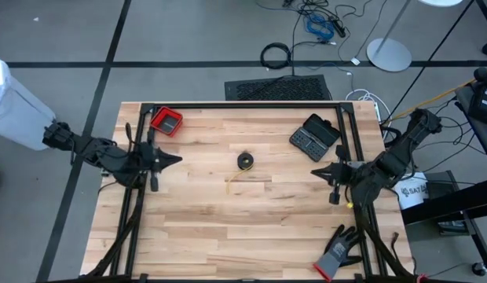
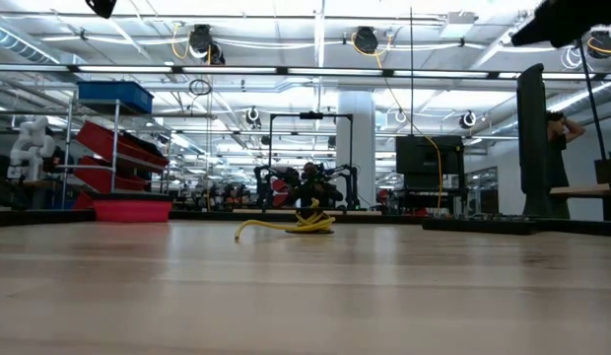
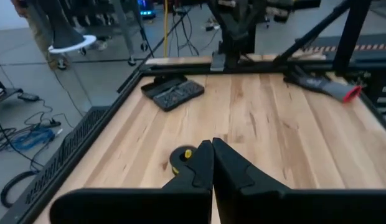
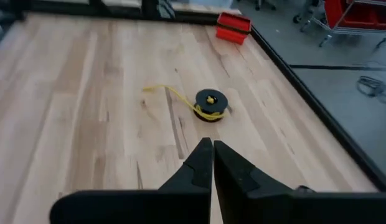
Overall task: Coil cords
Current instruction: Return to Home Position
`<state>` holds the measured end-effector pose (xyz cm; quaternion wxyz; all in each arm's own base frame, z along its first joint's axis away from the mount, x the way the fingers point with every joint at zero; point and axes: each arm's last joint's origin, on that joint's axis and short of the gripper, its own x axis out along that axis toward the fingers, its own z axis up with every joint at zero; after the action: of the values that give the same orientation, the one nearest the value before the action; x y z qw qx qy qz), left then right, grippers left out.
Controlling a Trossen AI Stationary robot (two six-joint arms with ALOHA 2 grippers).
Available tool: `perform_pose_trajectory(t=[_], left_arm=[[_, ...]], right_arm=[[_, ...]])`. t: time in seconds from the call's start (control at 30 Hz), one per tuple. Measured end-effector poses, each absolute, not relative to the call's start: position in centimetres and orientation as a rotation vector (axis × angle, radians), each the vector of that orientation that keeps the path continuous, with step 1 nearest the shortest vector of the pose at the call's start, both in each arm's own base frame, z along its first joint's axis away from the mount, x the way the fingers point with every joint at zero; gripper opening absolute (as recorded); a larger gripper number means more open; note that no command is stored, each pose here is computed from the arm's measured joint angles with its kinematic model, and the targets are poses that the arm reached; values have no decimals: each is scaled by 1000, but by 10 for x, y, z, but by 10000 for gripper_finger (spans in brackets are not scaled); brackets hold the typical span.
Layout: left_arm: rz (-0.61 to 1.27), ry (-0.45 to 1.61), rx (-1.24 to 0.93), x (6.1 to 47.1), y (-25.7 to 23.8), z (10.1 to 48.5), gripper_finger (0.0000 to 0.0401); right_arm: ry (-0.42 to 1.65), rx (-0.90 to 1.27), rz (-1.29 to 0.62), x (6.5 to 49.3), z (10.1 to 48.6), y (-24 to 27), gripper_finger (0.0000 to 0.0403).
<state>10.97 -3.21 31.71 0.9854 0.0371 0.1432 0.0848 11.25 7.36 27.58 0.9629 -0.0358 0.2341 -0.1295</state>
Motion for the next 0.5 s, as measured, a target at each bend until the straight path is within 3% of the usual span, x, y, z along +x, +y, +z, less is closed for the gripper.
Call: perform_pose_trajectory(t=[0.5], left_arm=[[167,300,91,122,-24,279,2]], right_arm=[[244,-2,-142,86,237,50,0]])
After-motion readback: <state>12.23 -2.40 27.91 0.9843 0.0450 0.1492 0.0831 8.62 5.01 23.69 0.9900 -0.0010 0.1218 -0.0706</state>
